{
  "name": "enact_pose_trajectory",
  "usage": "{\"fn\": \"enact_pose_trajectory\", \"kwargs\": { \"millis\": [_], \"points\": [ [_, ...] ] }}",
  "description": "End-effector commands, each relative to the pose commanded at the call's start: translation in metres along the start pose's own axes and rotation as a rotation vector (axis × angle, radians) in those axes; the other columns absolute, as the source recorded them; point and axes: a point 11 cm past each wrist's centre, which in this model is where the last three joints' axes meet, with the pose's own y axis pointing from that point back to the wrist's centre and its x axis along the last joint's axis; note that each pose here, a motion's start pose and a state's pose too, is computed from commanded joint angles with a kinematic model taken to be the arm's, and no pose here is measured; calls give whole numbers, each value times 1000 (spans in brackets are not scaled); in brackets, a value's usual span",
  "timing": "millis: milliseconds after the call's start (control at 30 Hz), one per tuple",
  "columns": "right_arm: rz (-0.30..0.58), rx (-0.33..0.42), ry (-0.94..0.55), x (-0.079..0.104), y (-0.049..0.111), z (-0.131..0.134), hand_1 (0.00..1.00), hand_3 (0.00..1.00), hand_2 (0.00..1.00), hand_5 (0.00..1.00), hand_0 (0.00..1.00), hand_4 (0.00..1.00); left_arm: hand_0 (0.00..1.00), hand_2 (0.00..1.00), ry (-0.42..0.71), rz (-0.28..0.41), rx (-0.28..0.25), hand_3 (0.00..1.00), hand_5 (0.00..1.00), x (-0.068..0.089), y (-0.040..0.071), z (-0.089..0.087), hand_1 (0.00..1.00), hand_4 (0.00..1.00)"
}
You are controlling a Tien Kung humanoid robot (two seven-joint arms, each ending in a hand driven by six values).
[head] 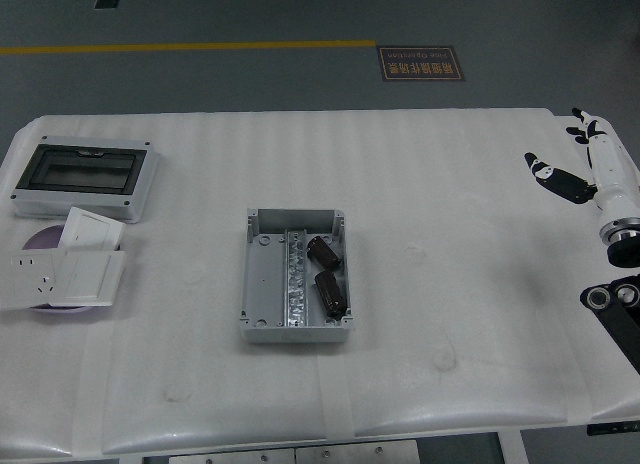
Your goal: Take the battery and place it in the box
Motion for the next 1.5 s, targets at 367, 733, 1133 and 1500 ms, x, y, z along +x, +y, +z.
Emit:
{"fn": "enact_pose_trajectory", "kwargs": {
  "millis": [367, 733, 1133, 1500],
  "points": [
    [19, -4, 58, 4, 2, 2, 802, 941, 802, 391, 998, 753, 645, 544, 14, 8, 10, 584, 2, 1, 0, -1, 550, 440],
    [22, -23, 74, 6, 5, 9, 800, 937, 800, 394, 998, 746, 645, 546, 24, -2, 31, 585, 2, -3, -2, -7, 555, 448],
    [-5, -32, -89, -1, 4, 7, 798, 931, 800, 392, 998, 735, 646, 552, 50, -10, 51, 591, 2, -4, -4, -16, 581, 467],
    [-27, -19, -116, -9, 5, 2, 799, 923, 812, 365, 998, 710, 634, 556, 72, -11, 50, 590, 2, -4, -5, -19, 588, 493]
  ]
}}
